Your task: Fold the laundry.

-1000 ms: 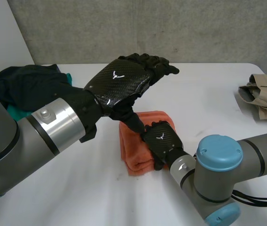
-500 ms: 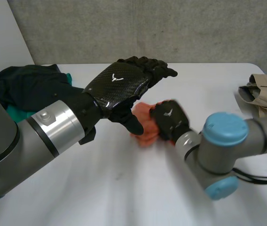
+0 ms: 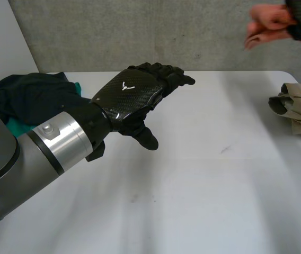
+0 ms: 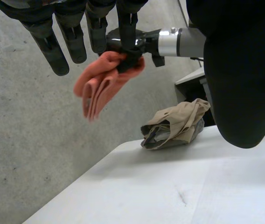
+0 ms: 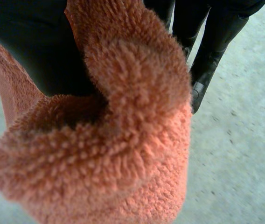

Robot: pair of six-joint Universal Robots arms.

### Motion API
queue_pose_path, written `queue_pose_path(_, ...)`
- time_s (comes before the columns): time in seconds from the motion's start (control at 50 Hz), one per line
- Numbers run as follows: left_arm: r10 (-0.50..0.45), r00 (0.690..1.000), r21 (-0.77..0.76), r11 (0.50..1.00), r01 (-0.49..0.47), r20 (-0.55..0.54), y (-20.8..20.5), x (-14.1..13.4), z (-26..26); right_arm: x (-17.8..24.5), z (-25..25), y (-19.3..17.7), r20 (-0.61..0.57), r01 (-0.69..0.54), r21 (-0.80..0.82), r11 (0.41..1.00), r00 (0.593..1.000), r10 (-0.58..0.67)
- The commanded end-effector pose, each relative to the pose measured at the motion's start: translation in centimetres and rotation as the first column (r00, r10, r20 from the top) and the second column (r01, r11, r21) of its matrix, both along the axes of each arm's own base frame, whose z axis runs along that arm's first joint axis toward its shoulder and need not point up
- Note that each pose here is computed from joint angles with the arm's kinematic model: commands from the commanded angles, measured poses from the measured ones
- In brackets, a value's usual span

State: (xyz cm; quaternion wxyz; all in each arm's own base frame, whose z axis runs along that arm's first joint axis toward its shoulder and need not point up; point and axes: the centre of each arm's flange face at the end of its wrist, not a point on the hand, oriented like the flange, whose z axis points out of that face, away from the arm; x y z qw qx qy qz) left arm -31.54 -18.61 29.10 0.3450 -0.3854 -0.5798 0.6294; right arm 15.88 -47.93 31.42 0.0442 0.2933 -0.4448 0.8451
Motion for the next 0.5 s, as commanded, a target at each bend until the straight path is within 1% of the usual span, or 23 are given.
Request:
queue_pose_path(0.02,0.017,1.000,0.004,1.000,-0.017,0.003,-0.1,0.0,-0.2,-5.6,-3.4,-3.2,-0.057,-0.022,-0.018,1.000,0.998,0.021)
queue_pose_path(0.1,0.023,1.000,0.006,1.000,-0.023,0.004,-0.3,0.0,-0.3,-8.2,-6.9,-4.3,-0.076,-0.048,0.010,0.999,0.996,0.049)
queue_pose_path(0.12,0.022,1.000,0.008,1.000,-0.022,0.005,-0.2,0.0,-0.4,-9.9,-8.4,-4.6,-0.072,-0.041,0.032,0.999,0.996,0.043)
queue_pose_path(0.2,0.028,1.000,0.012,1.000,-0.028,0.009,-0.3,0.0,-0.6,-13.5,-12.3,-4.7,-0.058,-0.004,0.089,0.996,0.998,0.009)
queue_pose_path(0.26,0.040,0.999,0.018,0.999,-0.040,0.013,-0.3,0.1,-0.9,-15.3,-13.9,-4.3,-0.052,0.022,0.117,0.993,0.999,-0.016)
queue_pose_path(0.28,0.043,0.999,0.019,0.999,-0.043,0.014,-0.3,0.1,-0.9,-16.6,-14.6,-3.9,-0.049,0.043,0.132,0.990,0.998,-0.037)
queue_pose_path(0.36,0.054,0.998,0.021,0.998,-0.054,0.014,-0.4,0.2,-1.0,-18.2,-16.2,-3.1,-0.053,0.055,0.167,0.984,0.997,-0.047)
queue_pose_path(0.4,0.055,0.998,0.021,0.998,-0.056,0.016,-0.4,0.2,-1.0,-18.4,-16.5,-2.9,-0.053,0.052,0.177,0.983,0.998,-0.043)
queue_pose_path(0.5,0.055,0.998,0.021,0.998,-0.056,0.014,-0.4,0.2,-1.0,-20.2,-16.2,-2.6,-0.047,0.096,0.176,0.980,0.995,-0.089)
